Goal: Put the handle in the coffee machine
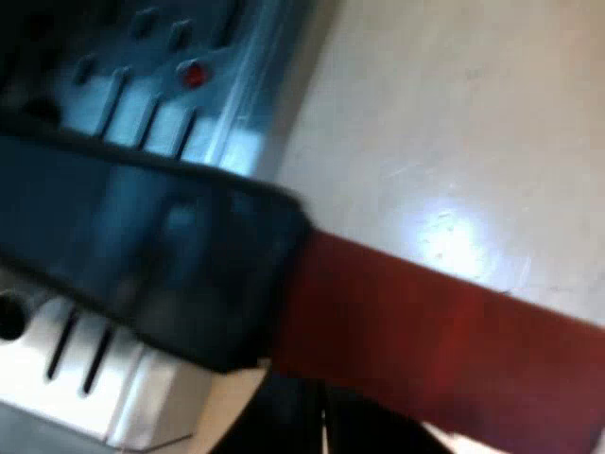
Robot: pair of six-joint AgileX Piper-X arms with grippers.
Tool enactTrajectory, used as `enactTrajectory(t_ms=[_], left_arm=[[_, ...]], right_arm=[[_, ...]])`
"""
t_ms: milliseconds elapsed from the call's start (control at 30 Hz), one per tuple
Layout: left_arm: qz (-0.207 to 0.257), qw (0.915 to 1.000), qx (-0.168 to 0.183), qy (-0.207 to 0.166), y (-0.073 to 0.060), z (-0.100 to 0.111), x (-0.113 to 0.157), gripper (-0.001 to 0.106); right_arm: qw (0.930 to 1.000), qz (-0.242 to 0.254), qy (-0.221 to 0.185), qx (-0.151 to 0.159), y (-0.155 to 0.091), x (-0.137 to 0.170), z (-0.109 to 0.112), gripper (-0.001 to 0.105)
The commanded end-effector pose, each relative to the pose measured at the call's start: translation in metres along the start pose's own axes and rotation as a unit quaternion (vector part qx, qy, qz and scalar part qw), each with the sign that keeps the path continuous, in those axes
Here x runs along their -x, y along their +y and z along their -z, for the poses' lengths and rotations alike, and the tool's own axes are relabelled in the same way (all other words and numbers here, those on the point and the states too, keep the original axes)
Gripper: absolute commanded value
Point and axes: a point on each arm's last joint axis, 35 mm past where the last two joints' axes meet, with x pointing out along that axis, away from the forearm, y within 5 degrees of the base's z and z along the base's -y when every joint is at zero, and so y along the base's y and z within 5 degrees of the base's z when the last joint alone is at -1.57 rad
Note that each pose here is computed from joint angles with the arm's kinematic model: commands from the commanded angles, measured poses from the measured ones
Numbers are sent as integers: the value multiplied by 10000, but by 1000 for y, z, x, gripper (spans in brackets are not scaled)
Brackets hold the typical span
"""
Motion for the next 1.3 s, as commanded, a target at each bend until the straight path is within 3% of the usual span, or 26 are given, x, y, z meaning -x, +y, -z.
enactTrajectory(t_ms=[33,200,300,467,567,667,833,1033,1300], left_arm=[[1146,9881,-488,-903,-19,-20,2,0],[1229,9807,-690,-1353,-20,-29,4,0],[1227,9801,-707,-1394,-19,-30,4,0],[1112,9861,-560,-1102,-18,-24,3,0],[683,9943,-399,-713,-14,-17,2,0],[476,9975,-176,-497,-5,-10,4,0],[380,9973,615,-163,23,14,13,0],[-37,9906,1341,-256,47,42,30,0],[-547,9820,1704,-611,41,72,63,0]], right_arm=[[10000,37,-27,-30,-2,2,-2,28],[10000,31,39,20,-2,2,0,28],[10000,29,69,43,-2,2,1,28],[10000,28,80,42,-2,2,1,28],[10000,28,80,46,-2,2,1,28],[10000,28,80,46,-2,2,1,28],[10000,28,80,46,-2,2,1,28],[10000,18,79,46,-2,2,1,28],[10000,-16,76,45,-2,2,1,28]])
